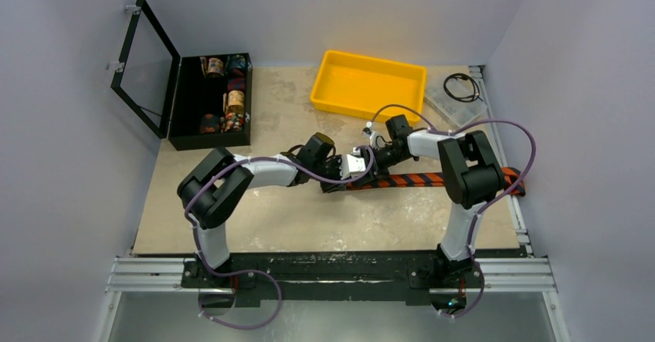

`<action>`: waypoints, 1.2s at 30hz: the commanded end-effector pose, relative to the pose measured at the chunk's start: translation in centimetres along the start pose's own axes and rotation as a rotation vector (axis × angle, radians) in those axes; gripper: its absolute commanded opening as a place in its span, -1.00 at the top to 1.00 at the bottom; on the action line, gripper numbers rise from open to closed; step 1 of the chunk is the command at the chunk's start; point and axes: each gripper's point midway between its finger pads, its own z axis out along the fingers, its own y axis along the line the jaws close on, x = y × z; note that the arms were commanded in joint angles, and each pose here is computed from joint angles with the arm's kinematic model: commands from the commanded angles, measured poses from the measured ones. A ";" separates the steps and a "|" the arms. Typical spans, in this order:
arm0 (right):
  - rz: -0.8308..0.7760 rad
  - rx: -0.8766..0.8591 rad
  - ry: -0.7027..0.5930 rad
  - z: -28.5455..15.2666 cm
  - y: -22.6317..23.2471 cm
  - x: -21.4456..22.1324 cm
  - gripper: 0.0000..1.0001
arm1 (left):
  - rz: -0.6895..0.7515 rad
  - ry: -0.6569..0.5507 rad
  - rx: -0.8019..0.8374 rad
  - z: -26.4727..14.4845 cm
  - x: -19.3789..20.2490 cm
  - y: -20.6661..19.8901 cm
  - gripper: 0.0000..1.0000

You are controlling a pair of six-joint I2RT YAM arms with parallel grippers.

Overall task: Roll the ties
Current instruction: Roll the tie at the center of the board.

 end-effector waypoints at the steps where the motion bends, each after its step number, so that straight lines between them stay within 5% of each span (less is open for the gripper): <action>1: -0.053 -0.033 -0.031 -1.0 1.2 -0.6 0.30 | 0.012 0.132 0.071 -0.8 4.5 -2.7 0.45; 12: -0.008 -0.038 -0.042 -0.5 0.5 -1.3 0.40 | 0.033 0.130 0.079 -0.7 4.4 -2.5 0.46; 18: -0.018 0.010 -0.043 -0.3 -0.5 -1.5 1.00 | -0.001 0.130 0.078 -0.6 4.2 -2.5 0.31; 24: -0.024 0.108 -0.018 0.0 -2.8 -0.6 1.00 | -0.113 0.004 0.056 -1.8 2.6 -1.6 -0.11; 36: -0.013 0.170 -0.011 0.4 -4.6 0.0 1.00 | -0.076 -0.117 0.052 -2.1 0.2 -1.3 -0.11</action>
